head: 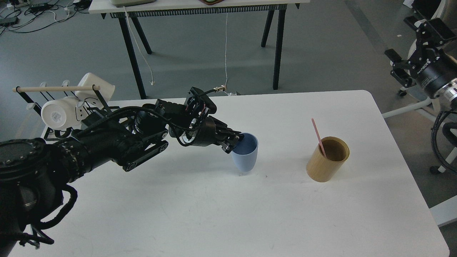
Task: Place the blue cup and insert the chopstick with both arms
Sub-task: 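Slide the light-blue cup toward the tan cup with the left gripper, then release the blue cup and lift the left gripper away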
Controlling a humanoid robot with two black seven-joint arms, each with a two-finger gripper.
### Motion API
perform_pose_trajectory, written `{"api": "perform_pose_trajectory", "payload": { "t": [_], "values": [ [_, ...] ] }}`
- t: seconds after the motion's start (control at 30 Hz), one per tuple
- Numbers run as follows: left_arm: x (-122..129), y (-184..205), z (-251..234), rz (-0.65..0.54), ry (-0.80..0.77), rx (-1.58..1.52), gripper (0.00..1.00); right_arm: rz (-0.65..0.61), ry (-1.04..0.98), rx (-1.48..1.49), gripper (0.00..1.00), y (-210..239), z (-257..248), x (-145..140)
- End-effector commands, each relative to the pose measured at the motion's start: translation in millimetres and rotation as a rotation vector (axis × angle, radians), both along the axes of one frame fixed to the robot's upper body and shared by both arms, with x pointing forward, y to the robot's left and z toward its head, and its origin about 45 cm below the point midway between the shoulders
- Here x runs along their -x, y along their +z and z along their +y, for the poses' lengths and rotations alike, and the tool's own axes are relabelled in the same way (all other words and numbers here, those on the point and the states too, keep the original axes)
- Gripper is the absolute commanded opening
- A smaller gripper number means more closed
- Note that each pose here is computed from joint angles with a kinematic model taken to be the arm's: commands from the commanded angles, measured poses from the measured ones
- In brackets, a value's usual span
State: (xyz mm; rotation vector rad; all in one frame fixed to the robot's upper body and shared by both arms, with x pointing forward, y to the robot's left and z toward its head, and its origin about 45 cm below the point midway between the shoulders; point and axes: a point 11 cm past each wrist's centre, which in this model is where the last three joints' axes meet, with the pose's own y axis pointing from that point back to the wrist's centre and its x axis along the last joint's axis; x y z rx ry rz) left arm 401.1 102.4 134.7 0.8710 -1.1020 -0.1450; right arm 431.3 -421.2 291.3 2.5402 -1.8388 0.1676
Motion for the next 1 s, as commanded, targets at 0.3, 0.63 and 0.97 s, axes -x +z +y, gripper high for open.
{"api": "perform_pose_trajectory", "payload": {
  "t": [0.3,0.63,0.97],
  "values": [
    [-0.1,0.6,5.3,0.012,0.018,0.013,0.16,0.013,0.008,0.005,0.98,-4.2,1.2,1.5],
    [-3.0,36.5,13.1,0.170,0.156,0.239,0.49,0.037,0.092,0.044,0.98,-9.9,20.9,10.1],
    [-13.1,77.3,47.8,0.524,0.465,0.765,0.83,-0.079,0.217,0.759,0.99,5.4,16.7,48.4]
  ]
}}
